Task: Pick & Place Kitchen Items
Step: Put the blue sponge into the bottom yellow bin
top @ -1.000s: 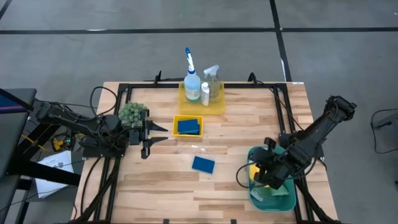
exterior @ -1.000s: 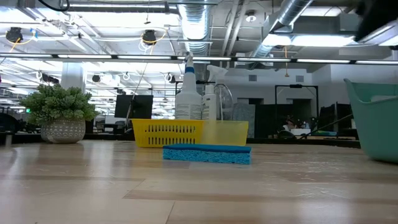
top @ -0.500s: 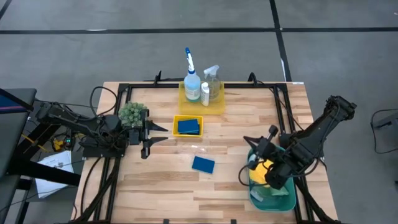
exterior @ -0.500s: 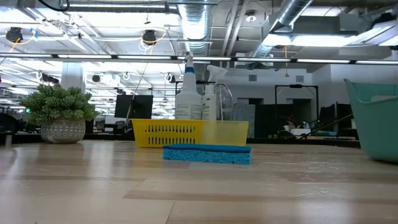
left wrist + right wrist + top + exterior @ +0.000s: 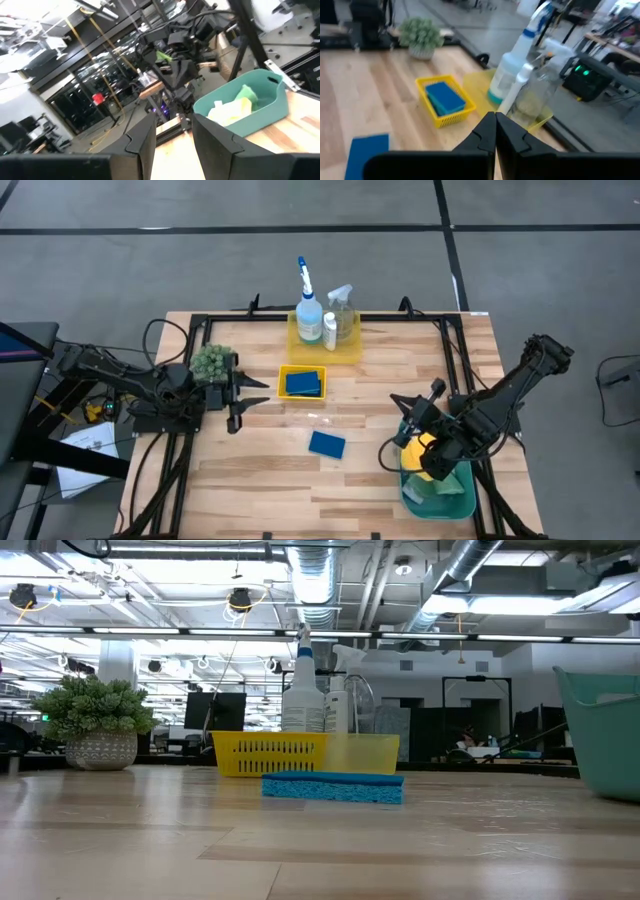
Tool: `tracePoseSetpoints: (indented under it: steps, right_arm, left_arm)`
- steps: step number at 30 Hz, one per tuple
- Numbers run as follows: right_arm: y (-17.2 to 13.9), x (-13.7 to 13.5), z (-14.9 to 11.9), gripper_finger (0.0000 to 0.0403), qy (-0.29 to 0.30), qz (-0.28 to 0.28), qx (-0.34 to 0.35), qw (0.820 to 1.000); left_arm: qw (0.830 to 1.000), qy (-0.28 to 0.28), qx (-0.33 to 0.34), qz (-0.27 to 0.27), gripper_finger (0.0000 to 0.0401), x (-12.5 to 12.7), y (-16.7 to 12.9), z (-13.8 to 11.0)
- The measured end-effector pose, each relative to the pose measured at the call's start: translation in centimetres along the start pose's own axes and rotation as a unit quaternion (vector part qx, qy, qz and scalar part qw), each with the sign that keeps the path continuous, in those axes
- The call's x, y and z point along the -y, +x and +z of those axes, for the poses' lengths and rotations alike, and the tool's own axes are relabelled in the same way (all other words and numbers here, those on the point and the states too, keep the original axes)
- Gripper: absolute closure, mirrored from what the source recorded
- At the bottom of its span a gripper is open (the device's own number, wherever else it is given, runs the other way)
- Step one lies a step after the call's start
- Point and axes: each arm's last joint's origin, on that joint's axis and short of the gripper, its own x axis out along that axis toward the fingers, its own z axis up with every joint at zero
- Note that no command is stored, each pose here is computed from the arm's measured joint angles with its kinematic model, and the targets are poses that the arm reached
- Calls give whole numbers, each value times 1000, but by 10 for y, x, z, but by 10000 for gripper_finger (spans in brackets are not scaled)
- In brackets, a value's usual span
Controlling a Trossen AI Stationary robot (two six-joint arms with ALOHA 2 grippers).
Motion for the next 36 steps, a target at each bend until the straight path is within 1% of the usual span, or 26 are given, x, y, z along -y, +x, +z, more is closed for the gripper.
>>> tracePoseSetpoints:
  steps: [3,5,7,13,15,19,23,26,29,32,36]
  right_arm:
    - [4,-2,1,403,-1,17,-26,1000]
    - [8,-3,3,403,1,21,-30,999]
    - [9,-5,5,403,-9,29,-34,999]
    - [17,-21,-2,403,-71,40,-47,996]
    - [22,-31,-5,403,-108,50,-57,991]
    - [34,-54,-10,403,-171,100,-72,977]
    - [48,-74,-11,403,-216,172,-74,958]
    - [59,-84,-10,403,-220,229,-77,945]
    - [72,-88,-13,398,-207,270,-103,935]
    - [87,-89,-20,380,-187,285,-141,930]
    - [108,-92,-29,339,-164,297,-186,922]
  left_arm:
    - [1000,1,-21,23,280,-3,1,-3]
    - [999,0,-30,34,280,-5,1,-5]
    - [999,-1,-34,40,280,-7,1,-6]
    - [998,-7,-39,48,280,-9,2,-8]
    - [998,-7,-40,48,280,-9,2,-8]
    - [998,-8,-39,48,280,-10,2,-8]
    - [998,-8,-39,48,280,-9,2,-8]
    - [998,-8,-39,48,280,-9,2,-8]
    - [998,-8,-39,48,280,-9,2,-8]
    - [998,-8,-39,48,280,-9,2,-8]
    - [998,-8,-40,48,280,-9,2,-8]
